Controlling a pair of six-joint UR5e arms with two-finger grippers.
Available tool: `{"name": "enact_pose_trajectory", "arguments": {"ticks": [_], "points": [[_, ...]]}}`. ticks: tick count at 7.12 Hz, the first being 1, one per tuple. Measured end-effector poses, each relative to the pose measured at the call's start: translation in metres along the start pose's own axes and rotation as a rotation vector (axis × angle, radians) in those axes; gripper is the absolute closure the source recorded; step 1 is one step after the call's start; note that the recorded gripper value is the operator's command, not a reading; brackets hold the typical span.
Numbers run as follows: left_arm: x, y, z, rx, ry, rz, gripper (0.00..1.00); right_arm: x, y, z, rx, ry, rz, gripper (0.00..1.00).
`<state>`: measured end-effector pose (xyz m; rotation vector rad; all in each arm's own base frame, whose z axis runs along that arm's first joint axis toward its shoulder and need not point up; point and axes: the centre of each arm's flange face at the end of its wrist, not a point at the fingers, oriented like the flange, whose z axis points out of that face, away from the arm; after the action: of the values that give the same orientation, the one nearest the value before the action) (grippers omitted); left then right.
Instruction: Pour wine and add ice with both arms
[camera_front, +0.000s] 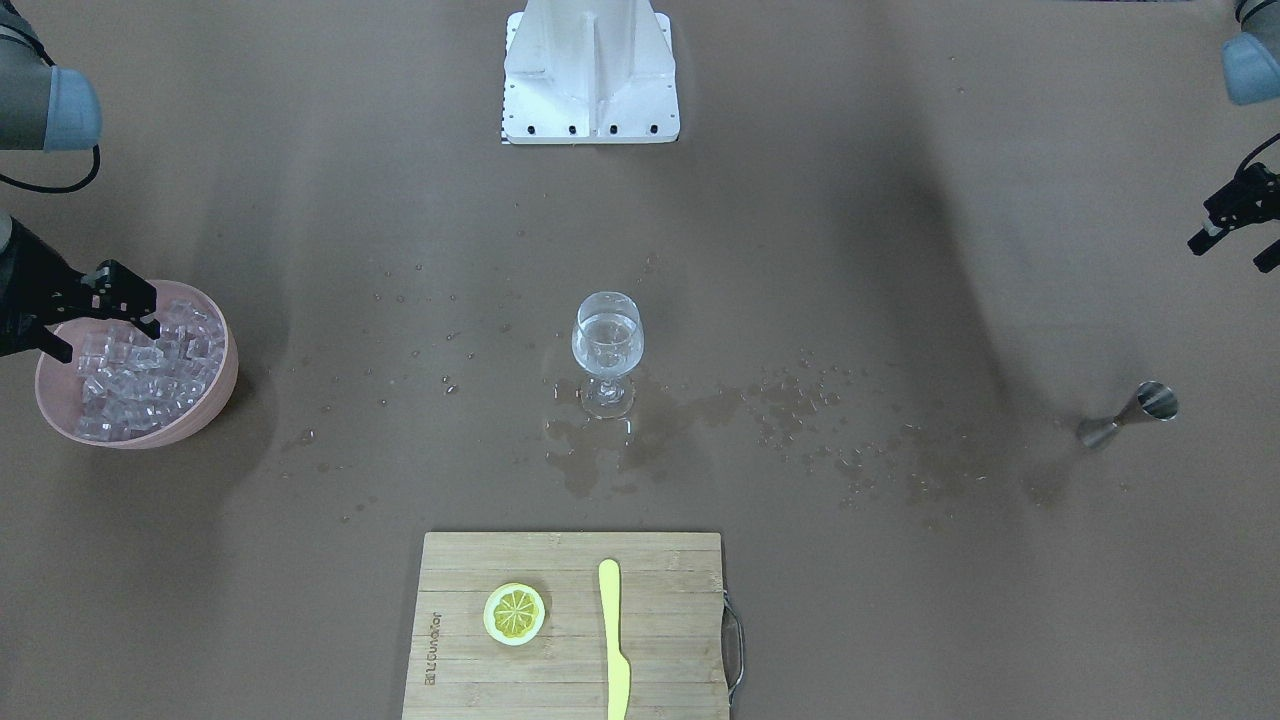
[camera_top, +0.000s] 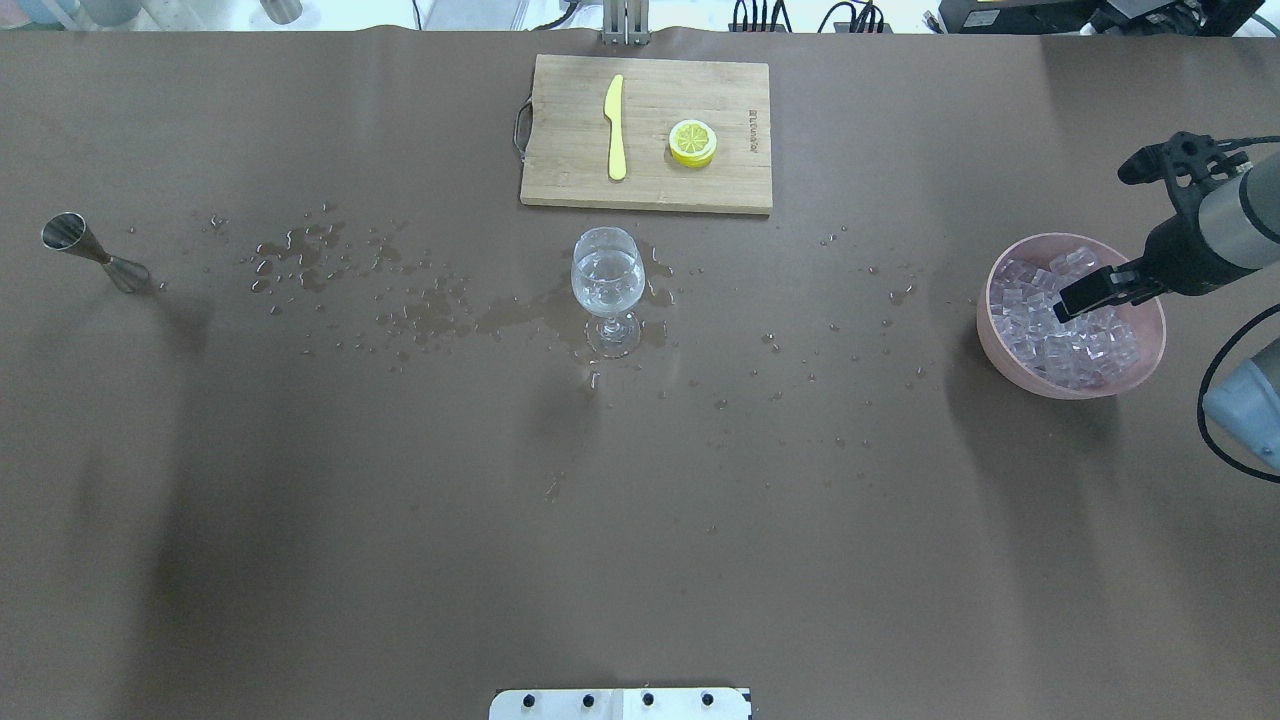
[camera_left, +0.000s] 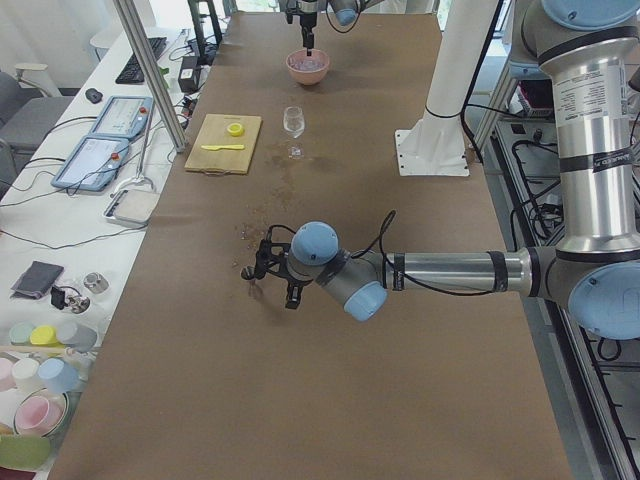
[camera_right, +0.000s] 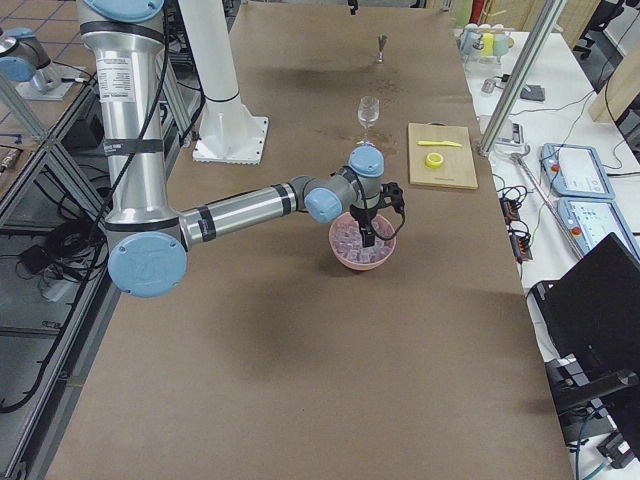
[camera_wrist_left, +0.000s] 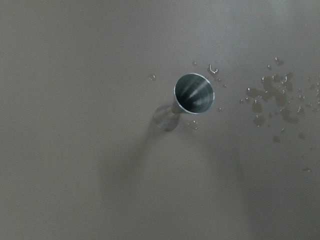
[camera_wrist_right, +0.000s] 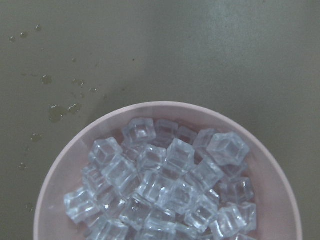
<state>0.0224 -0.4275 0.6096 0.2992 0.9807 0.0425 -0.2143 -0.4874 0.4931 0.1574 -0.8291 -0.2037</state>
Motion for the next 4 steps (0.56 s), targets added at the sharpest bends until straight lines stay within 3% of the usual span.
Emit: {"name": "enact_pose_trajectory", "arguments": {"ticks": [1,3,4], "points": [[-0.007,0.001,-0.003,0.001,-0.020,0.015,0.03,-0.005,0.003,0.011,-0.013,0.012,0.002,0.08],[-0.012,0.003,-0.006,0.003,-0.032,0.017,0.03,-0.002,0.007,0.026,-0.032,0.034,0.009,0.26],[-0.013,0.004,-0.006,0.002,-0.034,0.016,0.03,-0.001,0.007,0.028,-0.037,0.039,0.012,0.48]]}}
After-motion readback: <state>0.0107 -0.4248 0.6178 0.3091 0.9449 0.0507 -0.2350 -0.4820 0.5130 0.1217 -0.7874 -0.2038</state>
